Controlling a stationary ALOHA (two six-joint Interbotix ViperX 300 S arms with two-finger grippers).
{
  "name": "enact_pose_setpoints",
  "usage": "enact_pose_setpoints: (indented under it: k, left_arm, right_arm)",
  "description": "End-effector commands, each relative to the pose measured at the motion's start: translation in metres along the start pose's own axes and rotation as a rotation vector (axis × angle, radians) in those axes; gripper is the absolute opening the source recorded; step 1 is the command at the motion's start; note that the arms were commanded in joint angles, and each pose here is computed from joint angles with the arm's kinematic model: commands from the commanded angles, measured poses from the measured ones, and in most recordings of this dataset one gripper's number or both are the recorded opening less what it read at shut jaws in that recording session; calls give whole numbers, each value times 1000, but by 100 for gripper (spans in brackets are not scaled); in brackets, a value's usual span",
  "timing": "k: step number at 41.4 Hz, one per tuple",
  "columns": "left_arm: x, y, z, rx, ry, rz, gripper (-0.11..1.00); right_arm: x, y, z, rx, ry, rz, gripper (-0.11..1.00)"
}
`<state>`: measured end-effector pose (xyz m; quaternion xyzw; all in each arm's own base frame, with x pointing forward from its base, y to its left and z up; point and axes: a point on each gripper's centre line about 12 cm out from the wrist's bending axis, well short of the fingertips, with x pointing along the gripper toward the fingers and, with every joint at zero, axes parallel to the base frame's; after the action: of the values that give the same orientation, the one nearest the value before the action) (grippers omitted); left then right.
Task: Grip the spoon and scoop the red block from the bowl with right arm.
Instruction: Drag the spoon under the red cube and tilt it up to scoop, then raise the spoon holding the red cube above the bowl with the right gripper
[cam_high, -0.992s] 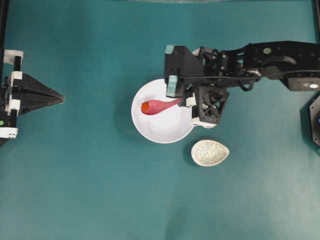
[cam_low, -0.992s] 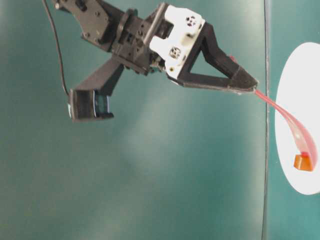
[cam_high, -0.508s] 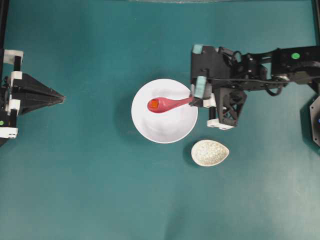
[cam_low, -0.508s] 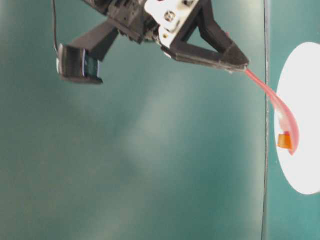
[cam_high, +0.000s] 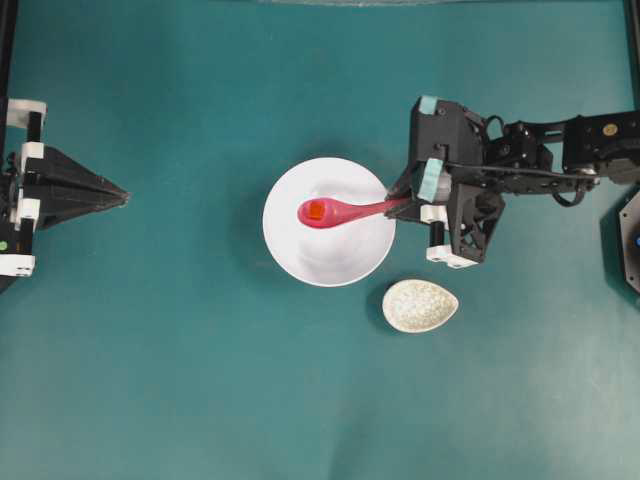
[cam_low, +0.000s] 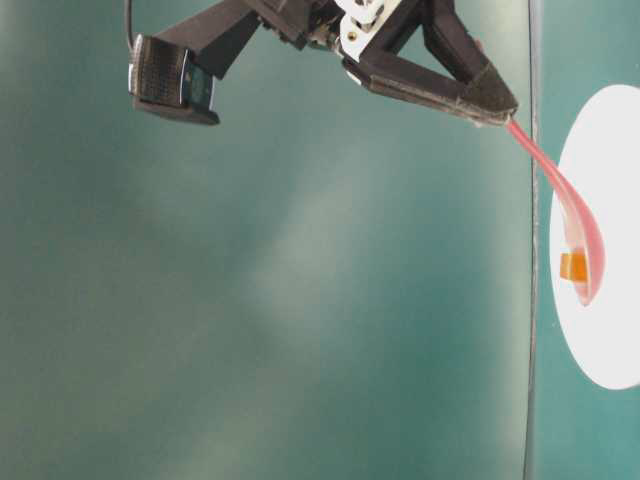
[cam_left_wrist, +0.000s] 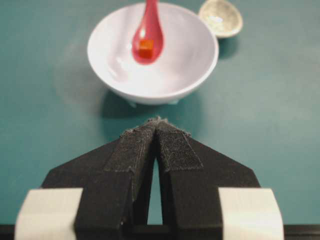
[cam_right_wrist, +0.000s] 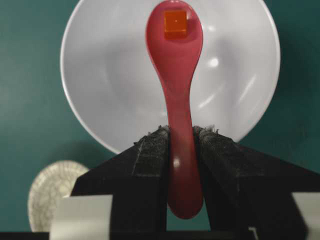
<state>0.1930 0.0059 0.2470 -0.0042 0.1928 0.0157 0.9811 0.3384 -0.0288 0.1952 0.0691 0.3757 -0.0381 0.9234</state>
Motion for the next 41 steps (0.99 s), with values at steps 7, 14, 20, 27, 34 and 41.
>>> enact_pose_setpoints:
  k: [7,14,20,27,34,41]
  left_arm:
    - [-1,1,10,0,-28,3,0]
    - [-2,1,11,2,-29,3,0]
    - [-2,1,11,2,-29,3,0]
    - [-2,1,11,6,-29,3,0]
    - [-2,1,10,6,-28,3,0]
    - [-2,1,10,9,-26,3,0]
  right_arm:
    - [-5,2,3,44,-114,-4,25]
    - [-3,1,-9,88,-105,-5,25]
    - [-2,1,-11,107,-100,-5,25]
    - [-2,0,-13,113,-107,-8,25]
    - [-3,1,-9,113,-116,-7,25]
    - [-12,2,0,110,-156,-1,25]
